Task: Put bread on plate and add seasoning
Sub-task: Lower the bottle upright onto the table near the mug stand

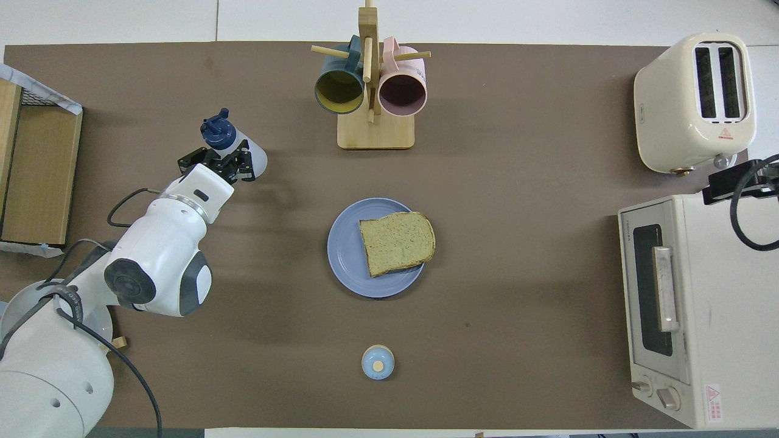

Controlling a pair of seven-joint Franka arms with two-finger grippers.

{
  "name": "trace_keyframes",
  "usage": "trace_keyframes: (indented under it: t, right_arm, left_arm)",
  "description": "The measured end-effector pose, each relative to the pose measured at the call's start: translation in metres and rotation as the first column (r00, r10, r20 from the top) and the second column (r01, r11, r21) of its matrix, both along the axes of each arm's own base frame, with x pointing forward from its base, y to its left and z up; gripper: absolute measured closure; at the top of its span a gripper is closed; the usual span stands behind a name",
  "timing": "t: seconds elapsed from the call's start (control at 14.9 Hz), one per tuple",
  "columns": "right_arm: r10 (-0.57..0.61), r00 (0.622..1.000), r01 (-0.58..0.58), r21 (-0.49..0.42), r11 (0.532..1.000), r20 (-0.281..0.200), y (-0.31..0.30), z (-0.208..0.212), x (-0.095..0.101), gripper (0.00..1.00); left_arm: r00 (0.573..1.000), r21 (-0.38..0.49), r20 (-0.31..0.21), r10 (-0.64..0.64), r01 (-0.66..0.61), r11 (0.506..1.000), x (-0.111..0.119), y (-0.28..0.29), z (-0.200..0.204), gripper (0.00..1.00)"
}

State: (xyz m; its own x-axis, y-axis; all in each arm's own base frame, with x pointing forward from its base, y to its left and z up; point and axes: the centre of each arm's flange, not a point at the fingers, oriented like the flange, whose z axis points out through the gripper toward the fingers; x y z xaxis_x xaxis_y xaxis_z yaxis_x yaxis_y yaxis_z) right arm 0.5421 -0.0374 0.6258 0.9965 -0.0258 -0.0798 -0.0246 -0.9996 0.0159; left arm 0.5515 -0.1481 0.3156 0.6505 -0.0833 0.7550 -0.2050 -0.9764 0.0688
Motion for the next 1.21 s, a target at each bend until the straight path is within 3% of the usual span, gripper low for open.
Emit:
trace_keyframes:
  t: [0.4,0.61,0.81,1.21]
  right_arm:
    - [0.0,1.0,0.0,0.0,1.0,0.0,0.0,0.0,0.0,0.0]
    - [0.0,1.0,0.0,0.0,1.0,0.0,0.0,0.0,0.0,0.0]
    - [0.0,1.0,0.0,0.0,1.0,0.0,0.0,0.0,0.0,0.0]
    - [0.0,1.0,0.0,0.0,1.0,0.0,0.0,0.0,0.0,0.0]
  left_arm:
    - [1.0,0.02,0.006,-0.006,0.006,1.0,0.001,0.0001,-0.0003,0.66]
    - [1.0,0.026,0.002,-0.006,0.006,1.0,0.0013,0.0019,-0.0032,0.39]
    - [1.0,0.029,-0.002,-0.005,0.005,1.0,0.0016,0.0034,-0.0058,0.02]
    - [1.0,0.033,-0.006,0.003,-0.003,0.999,0.0017,0.008,-0.008,0.0]
